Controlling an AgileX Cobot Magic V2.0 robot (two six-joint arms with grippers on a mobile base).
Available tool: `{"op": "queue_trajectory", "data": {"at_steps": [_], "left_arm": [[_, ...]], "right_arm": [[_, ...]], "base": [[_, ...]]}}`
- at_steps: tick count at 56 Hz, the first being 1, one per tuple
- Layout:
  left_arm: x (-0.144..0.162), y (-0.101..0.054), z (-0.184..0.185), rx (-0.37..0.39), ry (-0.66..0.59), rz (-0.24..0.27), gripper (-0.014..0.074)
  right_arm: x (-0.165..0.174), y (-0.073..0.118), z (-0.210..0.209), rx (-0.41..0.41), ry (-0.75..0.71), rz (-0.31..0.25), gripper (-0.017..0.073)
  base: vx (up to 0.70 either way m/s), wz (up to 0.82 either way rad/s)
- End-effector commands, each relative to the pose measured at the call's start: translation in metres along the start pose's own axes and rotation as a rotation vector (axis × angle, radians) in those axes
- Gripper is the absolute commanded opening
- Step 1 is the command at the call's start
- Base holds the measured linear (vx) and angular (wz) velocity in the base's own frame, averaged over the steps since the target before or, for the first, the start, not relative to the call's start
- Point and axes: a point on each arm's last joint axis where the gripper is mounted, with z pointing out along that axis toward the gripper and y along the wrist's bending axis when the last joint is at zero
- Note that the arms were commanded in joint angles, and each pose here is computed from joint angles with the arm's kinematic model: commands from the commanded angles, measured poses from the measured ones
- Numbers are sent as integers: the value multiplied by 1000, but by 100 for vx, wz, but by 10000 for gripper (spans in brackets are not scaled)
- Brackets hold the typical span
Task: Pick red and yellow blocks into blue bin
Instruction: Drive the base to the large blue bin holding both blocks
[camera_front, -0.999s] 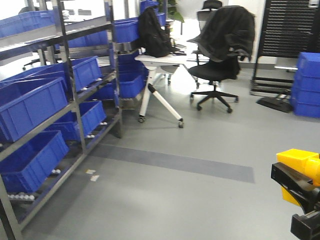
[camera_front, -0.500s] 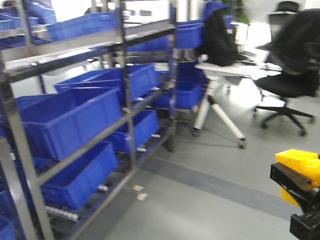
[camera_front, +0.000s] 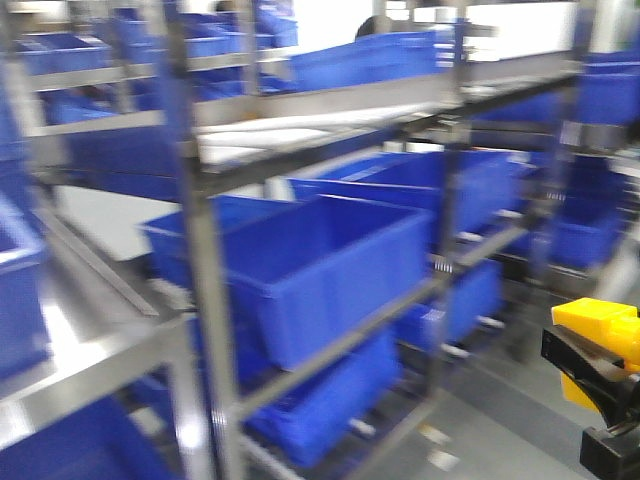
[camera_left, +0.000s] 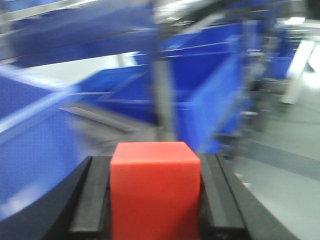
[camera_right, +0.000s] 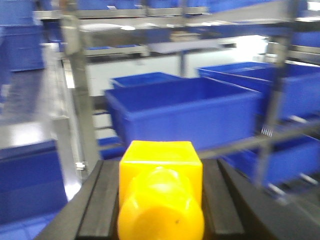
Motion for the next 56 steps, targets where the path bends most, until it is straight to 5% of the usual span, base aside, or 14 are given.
{"op": "queue_trajectory", "data": {"at_steps": [1,30,56], "left_arm": [[-15,3,-2,-27,-97,-25,2],[-15,3,-2,-27,-97,-25,2],[-15,3,-2,-27,-97,-25,2]], "right_arm": [[-18,-3,-4,34,-116,-12,-10],[-18,-3,-4,34,-116,-12,-10],[-18,-3,-4,32,-114,-12,-10]], "base": [[31,89],[23,87],[13,41]]}}
